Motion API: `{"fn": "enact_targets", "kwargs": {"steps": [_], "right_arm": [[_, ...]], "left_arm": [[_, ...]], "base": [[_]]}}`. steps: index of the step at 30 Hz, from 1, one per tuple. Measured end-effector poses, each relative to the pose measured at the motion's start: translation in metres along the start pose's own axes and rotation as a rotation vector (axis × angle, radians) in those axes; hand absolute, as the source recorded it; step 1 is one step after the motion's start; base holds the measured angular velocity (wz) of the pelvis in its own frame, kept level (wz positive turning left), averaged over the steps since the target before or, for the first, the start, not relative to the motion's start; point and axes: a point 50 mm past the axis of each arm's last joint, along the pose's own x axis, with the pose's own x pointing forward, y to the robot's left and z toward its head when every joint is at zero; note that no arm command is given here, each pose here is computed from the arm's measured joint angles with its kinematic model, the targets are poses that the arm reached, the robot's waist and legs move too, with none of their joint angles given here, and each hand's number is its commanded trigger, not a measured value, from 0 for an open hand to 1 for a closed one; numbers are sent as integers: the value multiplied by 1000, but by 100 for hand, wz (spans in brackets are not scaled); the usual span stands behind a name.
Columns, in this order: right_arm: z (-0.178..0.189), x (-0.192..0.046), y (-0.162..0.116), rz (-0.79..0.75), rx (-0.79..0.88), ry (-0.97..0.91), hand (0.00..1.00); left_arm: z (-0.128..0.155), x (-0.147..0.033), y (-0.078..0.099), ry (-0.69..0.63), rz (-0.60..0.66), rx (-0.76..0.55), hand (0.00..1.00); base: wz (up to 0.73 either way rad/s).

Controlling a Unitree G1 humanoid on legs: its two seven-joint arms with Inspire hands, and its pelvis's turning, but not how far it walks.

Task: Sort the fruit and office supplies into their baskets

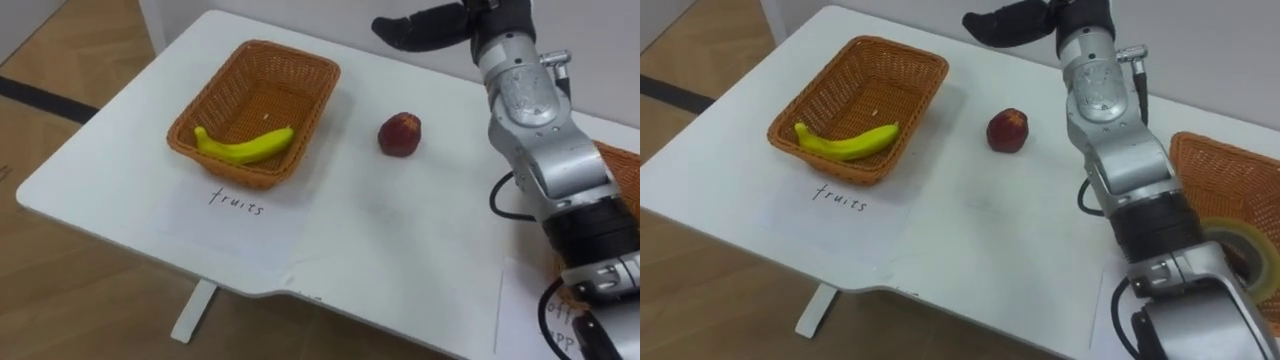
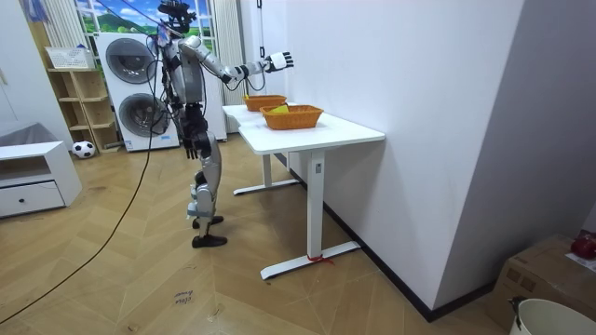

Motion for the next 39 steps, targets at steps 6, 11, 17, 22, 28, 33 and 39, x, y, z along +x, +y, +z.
{"fn": "enact_targets", "kwargs": {"steps": [6,11,17,22,28,33,39], "right_arm": [[-20,-6,-1,-3,42,77,0],[-24,-6,-2,-24,75,100,0],[-51,-9,-4,-79,60,204,0],[-70,-14,-7,-93,36,284,0],[-69,-13,-7,-89,41,264,0],[-66,-13,-7,-89,40,239,0],[-66,-13,-7,-88,39,236,0]], "left_arm": [[-1,1,-1,12,14,-17,0],[2,1,-2,7,29,-32,0],[16,3,-4,-15,29,-74,0],[26,5,-7,-49,10,-79,0],[28,5,-8,-63,-14,-89,0],[36,5,-9,-87,-13,-86,0],[45,5,-8,-116,3,-68,0]], "base": [[0],[0],[6],[-3],[0],[0],[0]]}}
